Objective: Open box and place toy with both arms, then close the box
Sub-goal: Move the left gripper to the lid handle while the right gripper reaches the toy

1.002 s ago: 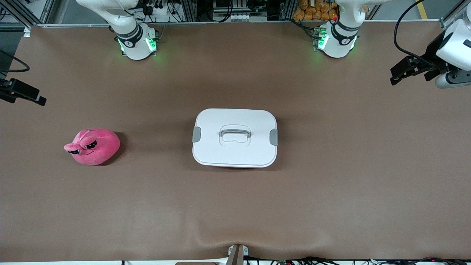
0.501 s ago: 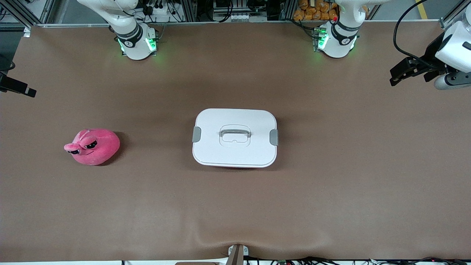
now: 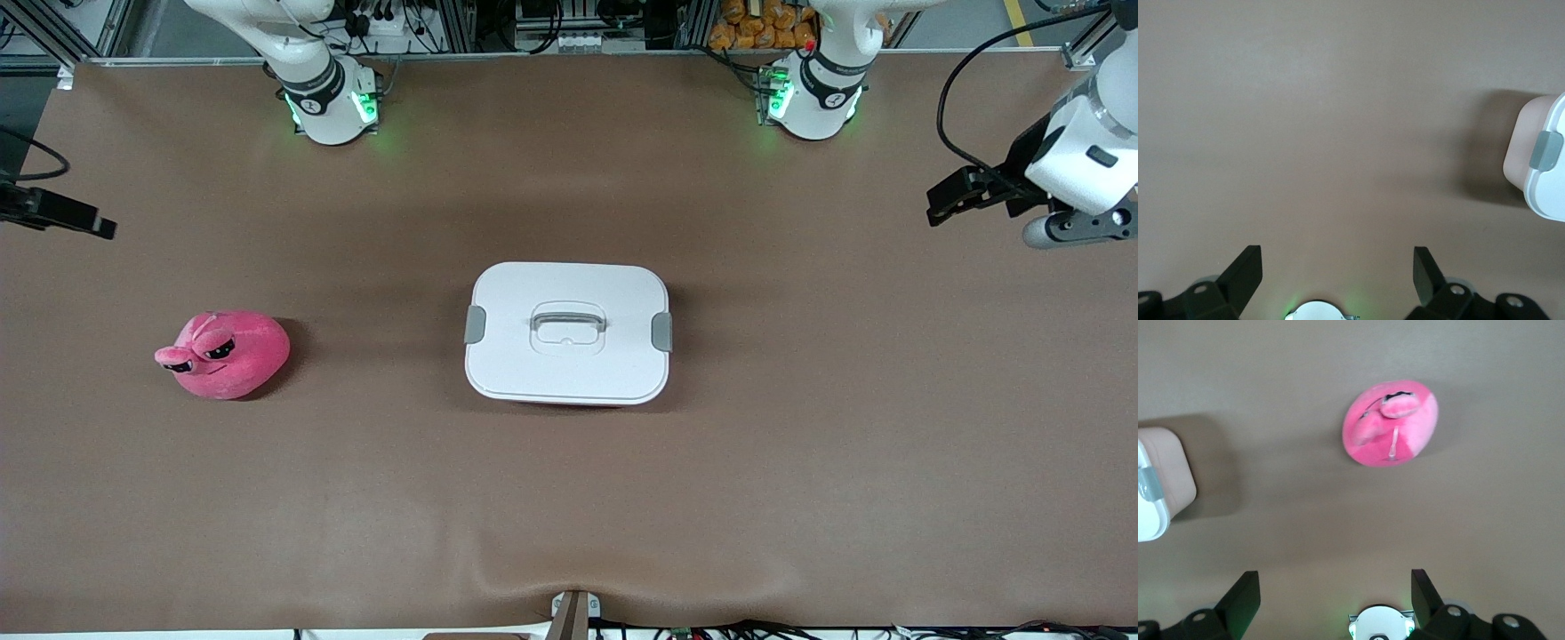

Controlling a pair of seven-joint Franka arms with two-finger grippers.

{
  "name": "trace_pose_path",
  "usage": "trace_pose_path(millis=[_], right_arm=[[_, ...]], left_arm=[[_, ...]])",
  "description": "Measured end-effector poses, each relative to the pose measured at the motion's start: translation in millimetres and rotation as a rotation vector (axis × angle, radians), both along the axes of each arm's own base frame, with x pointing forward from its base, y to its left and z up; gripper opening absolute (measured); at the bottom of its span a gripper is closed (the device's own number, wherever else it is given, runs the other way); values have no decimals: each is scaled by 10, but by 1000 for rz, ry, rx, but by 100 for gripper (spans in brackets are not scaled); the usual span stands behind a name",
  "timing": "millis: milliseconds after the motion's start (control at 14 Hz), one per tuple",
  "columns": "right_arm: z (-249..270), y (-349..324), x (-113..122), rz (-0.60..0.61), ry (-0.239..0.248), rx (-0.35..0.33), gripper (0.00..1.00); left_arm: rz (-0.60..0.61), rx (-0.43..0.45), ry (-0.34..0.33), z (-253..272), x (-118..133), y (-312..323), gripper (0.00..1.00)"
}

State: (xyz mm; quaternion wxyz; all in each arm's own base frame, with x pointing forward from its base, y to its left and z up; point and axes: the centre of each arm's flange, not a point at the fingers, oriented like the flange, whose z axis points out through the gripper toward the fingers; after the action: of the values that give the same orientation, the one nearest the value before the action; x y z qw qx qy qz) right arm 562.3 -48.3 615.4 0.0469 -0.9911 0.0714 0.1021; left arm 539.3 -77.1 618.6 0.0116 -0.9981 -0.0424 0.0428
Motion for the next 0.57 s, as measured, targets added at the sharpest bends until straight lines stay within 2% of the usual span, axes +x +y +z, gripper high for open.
trace_pose_path(millis=[430,573], right_arm=[[-199,379,120,73,31,2,100],[-379,706,169,130,69,4,100]], left_arm=[[80,-3,2,-341,139,-646,100],[130,-6,4,-469,158,-918,100]])
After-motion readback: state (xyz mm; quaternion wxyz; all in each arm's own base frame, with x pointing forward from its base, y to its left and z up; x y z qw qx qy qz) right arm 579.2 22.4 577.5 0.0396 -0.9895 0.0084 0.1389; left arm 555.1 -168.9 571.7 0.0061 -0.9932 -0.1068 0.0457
